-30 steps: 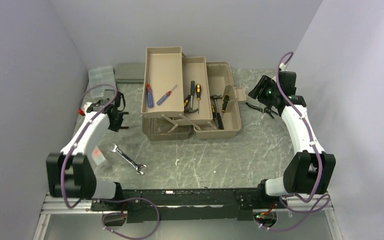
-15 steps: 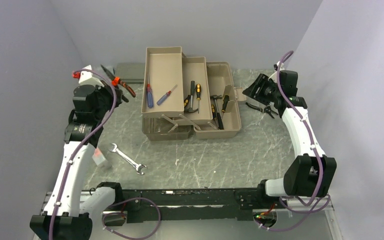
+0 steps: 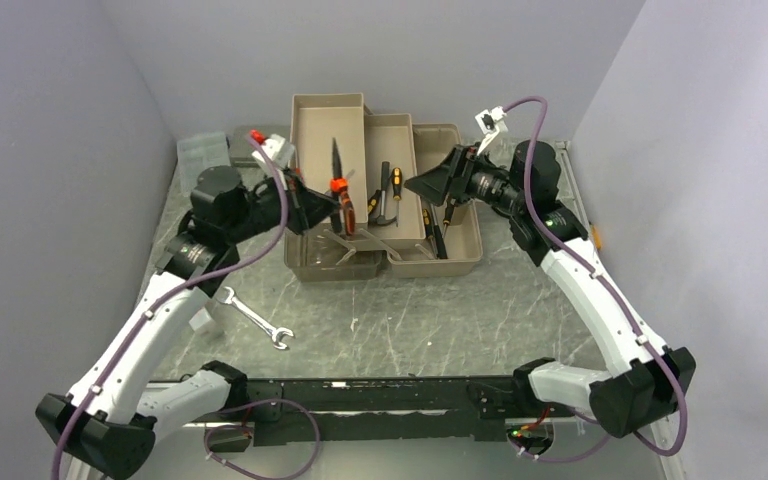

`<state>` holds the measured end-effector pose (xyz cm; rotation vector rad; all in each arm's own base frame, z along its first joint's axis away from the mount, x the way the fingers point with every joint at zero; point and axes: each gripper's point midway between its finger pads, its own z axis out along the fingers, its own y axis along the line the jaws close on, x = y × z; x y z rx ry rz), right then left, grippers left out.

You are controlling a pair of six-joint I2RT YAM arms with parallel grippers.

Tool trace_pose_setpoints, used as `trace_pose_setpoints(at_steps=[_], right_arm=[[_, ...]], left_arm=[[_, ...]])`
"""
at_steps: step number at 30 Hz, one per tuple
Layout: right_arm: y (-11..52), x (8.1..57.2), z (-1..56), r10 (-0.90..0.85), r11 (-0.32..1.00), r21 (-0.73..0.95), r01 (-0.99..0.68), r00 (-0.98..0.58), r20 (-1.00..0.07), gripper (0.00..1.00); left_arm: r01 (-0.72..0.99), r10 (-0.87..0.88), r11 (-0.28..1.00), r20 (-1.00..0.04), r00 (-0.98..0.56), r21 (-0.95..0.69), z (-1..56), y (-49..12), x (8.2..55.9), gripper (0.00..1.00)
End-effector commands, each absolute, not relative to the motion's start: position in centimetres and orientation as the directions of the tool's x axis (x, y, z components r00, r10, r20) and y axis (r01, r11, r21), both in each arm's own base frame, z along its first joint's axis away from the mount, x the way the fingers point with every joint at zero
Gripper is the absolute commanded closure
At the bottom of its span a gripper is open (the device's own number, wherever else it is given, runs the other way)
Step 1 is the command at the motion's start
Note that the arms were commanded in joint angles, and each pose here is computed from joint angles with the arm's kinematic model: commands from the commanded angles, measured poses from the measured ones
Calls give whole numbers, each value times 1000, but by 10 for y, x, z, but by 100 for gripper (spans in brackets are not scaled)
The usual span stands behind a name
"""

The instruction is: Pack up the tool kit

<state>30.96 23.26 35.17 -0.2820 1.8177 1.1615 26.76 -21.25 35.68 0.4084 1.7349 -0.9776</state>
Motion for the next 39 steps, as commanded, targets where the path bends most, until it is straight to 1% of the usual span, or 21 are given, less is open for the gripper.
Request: trace_pose_setpoints(at_steps=[1,9,11,14,15,18,19,20,21,22,24,26,27,28,29,30,31,34,37,39], right_arm=[[253,294,410,342,439,536,-721,-418,-842,18],[286,278,418,318,399,526,-751,-425,-847,17],[291,282,415,317,414,533,-738,-432,-844,20],[296,289,396,289,449,566,-692,-487,-824,36],[297,289,395,290,451,570,-687,-491,-821,46],[296,292,390,299,469,588,-659,-508,-808,85],[295,294,388,297,481,589,-649,-511,-806,96],[294,295,387,295,490,591,-641,-515,-804,100],[293,297,386,298,500,595,-630,-520,-801,100],[290,299,384,307,516,602,-610,-524,-794,100],[281,303,383,327,554,602,-575,-514,-793,100],[271,308,382,344,586,603,-542,-507,-790,100],[265,311,381,353,600,606,-522,-507,-786,100],[259,314,379,361,615,609,-500,-508,-782,100],[250,319,377,368,637,608,-474,-506,-780,100],[238,325,374,376,668,603,-436,-502,-779,100],[223,333,370,385,700,597,-392,-497,-778,100],[170,353,350,399,798,556,-234,-485,-778,100],[126,372,326,359,889,449,-86,-477,-802,100],[113,382,308,313,924,380,-38,-493,-812,100]], left_arm=[[776,-151,553,-952,-265,-303,388,-244,257,100],[770,-55,599,-970,-237,-222,382,-277,257,100],[775,-37,599,-974,-224,-201,382,-284,255,100],[801,-26,572,-980,-197,-176,386,-294,248,100],[804,-23,569,-981,-192,-171,386,-297,247,100],[810,-15,561,-981,-195,-170,383,-302,246,100],[810,-15,561,-981,-196,-170,382,-302,246,100],[808,-19,564,-980,-196,-172,382,-302,247,100],[806,-23,565,-980,-196,-175,381,-302,247,98],[804,-29,567,-980,-198,-180,381,-302,247,90],[802,-39,568,-979,-202,-188,381,-301,246,66],[804,-49,561,-977,-205,-197,381,-301,244,57],[796,-57,569,-976,-212,-207,381,-300,245,45],[766,-71,602,-971,-228,-224,380,-295,249,27],[742,-83,629,-969,-235,-234,381,-289,252,13],[742,-88,629,-969,-230,-233,383,-287,251,7],[742,-90,630,-970,-226,-231,384,-284,250,4],[732,-97,642,-971,-219,-229,388,-274,247,4],[706,-82,674,-973,-218,-215,386,-261,245,4],[698,-72,688,-975,-208,-200,384,-253,242,5]])
